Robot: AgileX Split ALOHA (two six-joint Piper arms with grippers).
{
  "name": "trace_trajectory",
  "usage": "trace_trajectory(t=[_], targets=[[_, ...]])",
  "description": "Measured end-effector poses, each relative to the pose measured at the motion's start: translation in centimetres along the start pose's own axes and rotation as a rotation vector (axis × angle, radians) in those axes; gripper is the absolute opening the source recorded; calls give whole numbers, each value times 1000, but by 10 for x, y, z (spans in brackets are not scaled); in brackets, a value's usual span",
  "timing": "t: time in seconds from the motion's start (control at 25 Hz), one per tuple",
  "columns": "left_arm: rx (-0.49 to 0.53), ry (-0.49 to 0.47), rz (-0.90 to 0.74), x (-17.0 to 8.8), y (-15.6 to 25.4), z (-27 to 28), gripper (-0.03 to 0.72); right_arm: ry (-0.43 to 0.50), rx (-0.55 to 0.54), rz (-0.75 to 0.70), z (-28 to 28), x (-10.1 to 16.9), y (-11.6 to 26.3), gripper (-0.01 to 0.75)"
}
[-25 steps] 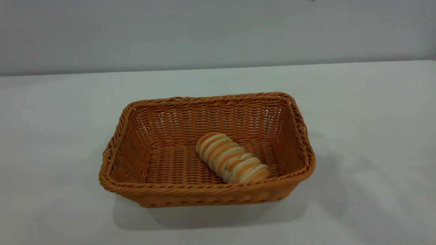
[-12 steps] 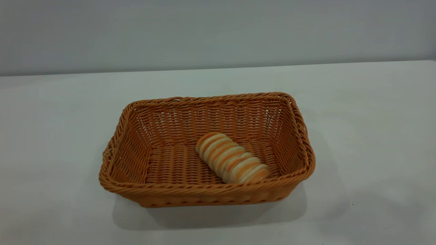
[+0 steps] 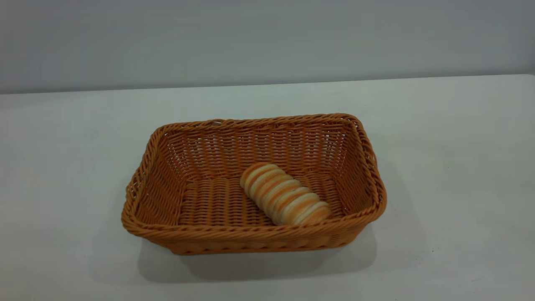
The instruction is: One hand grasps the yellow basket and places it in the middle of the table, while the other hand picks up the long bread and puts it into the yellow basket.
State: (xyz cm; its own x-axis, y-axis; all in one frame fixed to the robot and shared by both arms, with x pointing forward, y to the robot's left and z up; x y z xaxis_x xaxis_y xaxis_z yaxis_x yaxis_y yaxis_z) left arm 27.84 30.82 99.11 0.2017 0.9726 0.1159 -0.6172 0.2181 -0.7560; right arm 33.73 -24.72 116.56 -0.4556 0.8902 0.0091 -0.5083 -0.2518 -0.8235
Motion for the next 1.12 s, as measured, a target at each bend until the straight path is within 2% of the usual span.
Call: trace_trajectory(t=[0.2, 0.56, 0.76, 1.12], targets=[[-22, -1, 1, 0, 1, 0, 563, -19, -37, -10, 11, 2, 61, 519], [-27, -2, 2, 0, 1, 0, 563, 5, -32, -7, -17, -3, 157, 519], [-27, -2, 2, 0, 1, 0, 563, 55, 0, -46, -33, -11, 174, 519], [-27, -2, 2, 0, 1, 0, 563, 39, -44, -87, -42, -9, 170, 519]])
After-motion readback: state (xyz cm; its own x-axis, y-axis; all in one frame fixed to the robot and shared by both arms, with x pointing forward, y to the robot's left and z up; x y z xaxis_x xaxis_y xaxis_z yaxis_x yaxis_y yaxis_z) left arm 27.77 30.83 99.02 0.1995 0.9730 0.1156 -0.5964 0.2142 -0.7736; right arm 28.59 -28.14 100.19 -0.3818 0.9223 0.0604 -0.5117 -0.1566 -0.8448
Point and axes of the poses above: a point on each arm's last joint axis where the gripper is mounted, z pointing back along that axis away from the gripper, x along the wrist's bending axis when the last joint is at zero, y = z × x, the point moved 7 cm from there along -z, pointing out along that axis toward the gripper, and after that the axes turned 8 degrees about -z, right-handed, at the moved point
